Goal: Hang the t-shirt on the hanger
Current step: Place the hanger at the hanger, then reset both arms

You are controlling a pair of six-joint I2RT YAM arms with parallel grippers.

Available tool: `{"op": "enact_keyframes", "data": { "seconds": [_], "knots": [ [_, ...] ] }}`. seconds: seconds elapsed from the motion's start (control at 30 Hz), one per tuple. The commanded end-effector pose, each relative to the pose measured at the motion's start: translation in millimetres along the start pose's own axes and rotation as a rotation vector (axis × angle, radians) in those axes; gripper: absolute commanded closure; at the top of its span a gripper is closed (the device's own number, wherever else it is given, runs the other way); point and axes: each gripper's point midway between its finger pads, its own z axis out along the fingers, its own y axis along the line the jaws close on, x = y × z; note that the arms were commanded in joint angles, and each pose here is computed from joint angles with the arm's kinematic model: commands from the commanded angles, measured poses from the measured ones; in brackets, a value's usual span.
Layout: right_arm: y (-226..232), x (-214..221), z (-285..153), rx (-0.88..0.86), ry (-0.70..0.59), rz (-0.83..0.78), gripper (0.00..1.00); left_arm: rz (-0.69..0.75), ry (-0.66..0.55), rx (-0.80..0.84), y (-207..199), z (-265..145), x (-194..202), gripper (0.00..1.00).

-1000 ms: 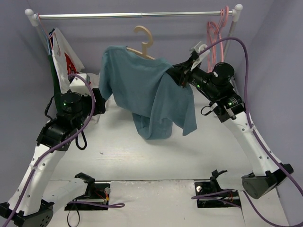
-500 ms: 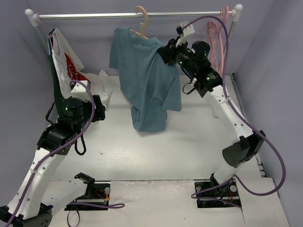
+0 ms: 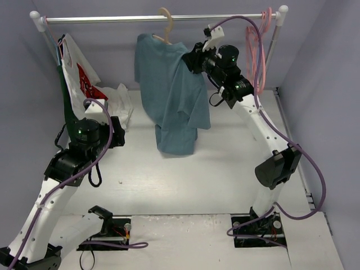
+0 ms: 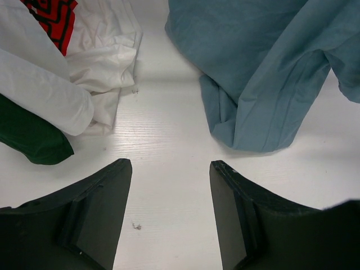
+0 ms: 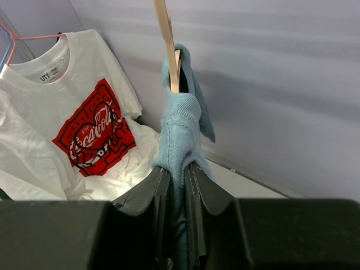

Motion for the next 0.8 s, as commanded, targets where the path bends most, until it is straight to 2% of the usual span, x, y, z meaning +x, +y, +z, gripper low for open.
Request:
{"op": "enact_keyframes", "data": {
  "seconds": [0.0, 0.03, 0.07, 0.1, 0.13, 0.2, 0.23, 0.37, 0.43, 0.57, 0.67, 0.7, 0.73, 0.77],
  "knots": [
    [21, -78, -11, -0.051, -0.233, -0.004, 1.00, -0.021, -0.034, 0.013, -3, -1, -9, 0.43],
    [20, -69, -10, -0.047, -0.214, 0.001, 0.99, -0.020, -0.031, 0.012, -3, -1, -8, 0.43],
    [19, -65, -10, -0.045, -0.205, 0.003, 0.93, -0.019, -0.029, 0.010, -2, -1, -8, 0.43],
    [20, -64, -13, -0.045, -0.203, 0.004, 0.86, -0.019, -0.027, 0.011, -2, -2, -7, 0.43],
    [19, -53, -12, -0.042, -0.181, 0.009, 0.74, -0.018, -0.024, 0.010, -2, -2, -7, 0.43],
    [20, -51, -18, -0.042, -0.178, 0.005, 0.65, -0.018, -0.026, 0.010, -2, -3, -7, 0.43],
    [21, -50, -20, -0.043, -0.175, 0.001, 0.49, -0.019, -0.027, 0.011, -2, -3, -8, 0.43],
    [16, -35, -35, -0.014, -0.130, -0.028, 0.26, -0.015, -0.021, 0.006, 0, -5, -6, 0.43],
    [17, -44, -53, 0.002, -0.140, -0.062, 0.13, -0.008, -0.013, 0.002, 1, -7, -4, 0.43],
    [10, -38, -92, 0.065, -0.135, -0.125, 0.00, 0.005, -0.001, -0.002, 3, -11, -1, 0.43],
    [-1, -28, -132, 0.161, -0.100, -0.147, 0.00, 0.019, 0.010, -0.005, 6, -18, 0, 0.42],
    [-4, -38, -155, 0.209, -0.123, -0.152, 0.00, 0.024, 0.024, -0.010, 8, -21, 2, 0.42],
    [-12, -15, -164, 0.237, -0.074, -0.156, 0.00, 0.029, 0.024, -0.012, 9, -24, 3, 0.42],
    [-10, -19, -188, 0.259, -0.089, -0.156, 0.00, 0.035, 0.029, -0.015, 11, -27, 4, 0.42]
  ]
}}
